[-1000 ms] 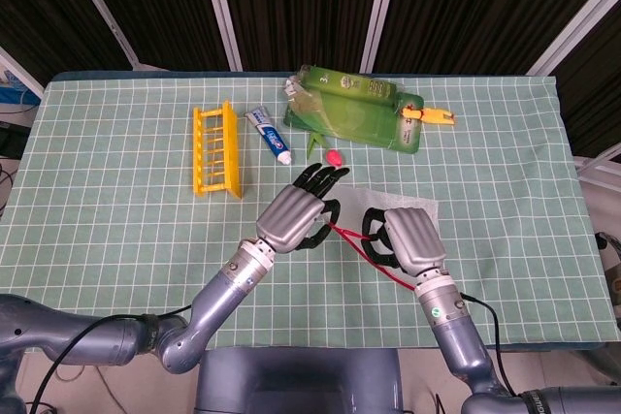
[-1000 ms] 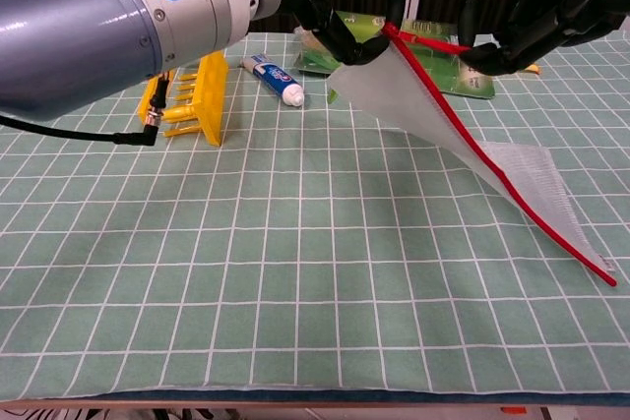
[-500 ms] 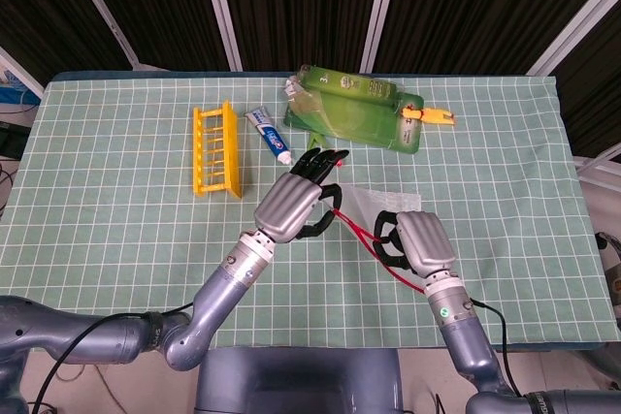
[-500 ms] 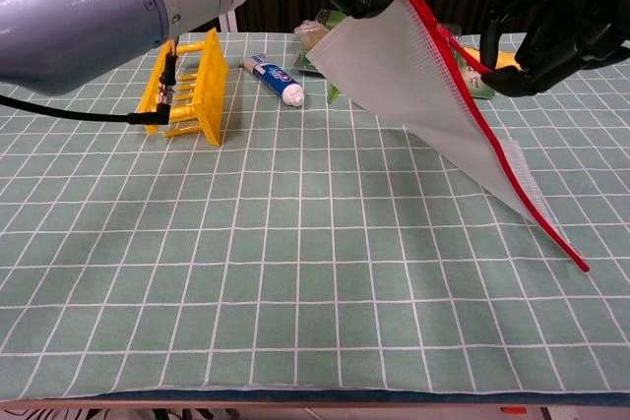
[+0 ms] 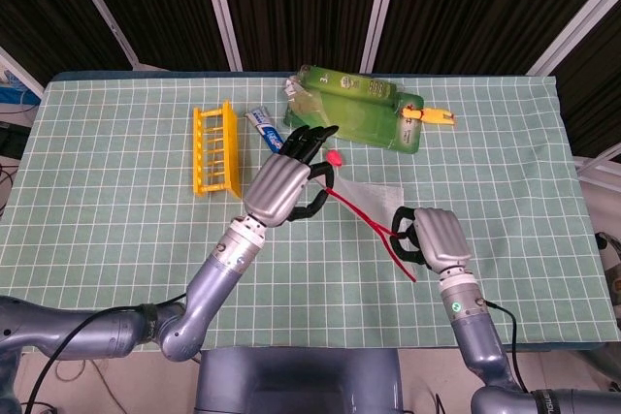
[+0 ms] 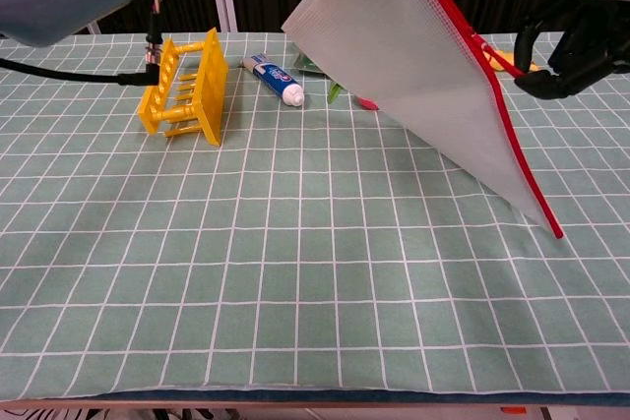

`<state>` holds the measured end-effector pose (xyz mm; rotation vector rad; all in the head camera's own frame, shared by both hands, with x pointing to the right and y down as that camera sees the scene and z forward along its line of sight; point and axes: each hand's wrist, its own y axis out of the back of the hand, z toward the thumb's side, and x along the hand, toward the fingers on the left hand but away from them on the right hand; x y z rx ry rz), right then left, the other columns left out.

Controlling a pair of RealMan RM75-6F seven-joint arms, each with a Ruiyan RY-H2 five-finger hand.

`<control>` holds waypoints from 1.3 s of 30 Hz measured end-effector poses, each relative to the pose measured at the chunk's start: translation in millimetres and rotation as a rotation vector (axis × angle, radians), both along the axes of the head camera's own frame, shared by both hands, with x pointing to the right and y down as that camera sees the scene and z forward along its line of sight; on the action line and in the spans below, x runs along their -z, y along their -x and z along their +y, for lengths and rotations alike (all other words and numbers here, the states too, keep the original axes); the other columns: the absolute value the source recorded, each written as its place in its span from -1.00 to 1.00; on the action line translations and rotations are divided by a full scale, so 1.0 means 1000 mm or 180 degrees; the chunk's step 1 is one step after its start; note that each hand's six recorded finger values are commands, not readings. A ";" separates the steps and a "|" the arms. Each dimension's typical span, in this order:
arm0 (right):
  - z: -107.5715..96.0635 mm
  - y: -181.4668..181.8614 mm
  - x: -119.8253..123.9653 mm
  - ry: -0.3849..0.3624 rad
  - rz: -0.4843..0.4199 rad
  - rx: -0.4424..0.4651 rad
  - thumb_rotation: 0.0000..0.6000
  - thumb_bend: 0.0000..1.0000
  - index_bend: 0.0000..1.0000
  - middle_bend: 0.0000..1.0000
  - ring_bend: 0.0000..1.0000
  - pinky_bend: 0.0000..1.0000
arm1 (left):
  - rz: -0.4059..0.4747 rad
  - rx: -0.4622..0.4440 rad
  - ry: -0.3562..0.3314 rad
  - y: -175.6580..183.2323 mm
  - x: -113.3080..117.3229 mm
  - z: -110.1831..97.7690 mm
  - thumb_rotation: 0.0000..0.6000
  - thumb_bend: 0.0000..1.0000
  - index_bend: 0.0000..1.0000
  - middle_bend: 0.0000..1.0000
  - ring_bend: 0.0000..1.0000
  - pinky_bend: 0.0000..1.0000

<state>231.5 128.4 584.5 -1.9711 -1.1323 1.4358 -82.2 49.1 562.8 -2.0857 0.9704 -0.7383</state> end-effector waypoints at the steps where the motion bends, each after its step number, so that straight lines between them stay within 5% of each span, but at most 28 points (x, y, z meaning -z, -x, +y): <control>1: -0.001 -0.003 0.000 -0.0003 0.0014 -0.0017 1.00 0.42 0.40 1.00 1.00 1.00 | -0.0013 0.0013 -0.0007 0.003 0.000 -0.002 1.00 -0.09 0.16 -0.91 -1.00 -1.00; 20: -0.021 -0.069 0.014 -0.0183 0.0250 -0.0480 1.00 0.42 0.40 1.00 1.00 1.00 | -0.0323 0.0321 -0.0051 0.071 -0.011 -0.033 1.00 -0.09 0.16 -0.91 -1.00 -1.00; 39: -0.027 -0.096 0.023 -0.0270 0.0347 -0.0665 1.00 0.42 0.40 1.00 1.00 1.00 | -0.0420 0.0456 -0.0065 0.097 -0.013 -0.042 1.00 -0.09 0.15 -0.91 -1.00 -1.00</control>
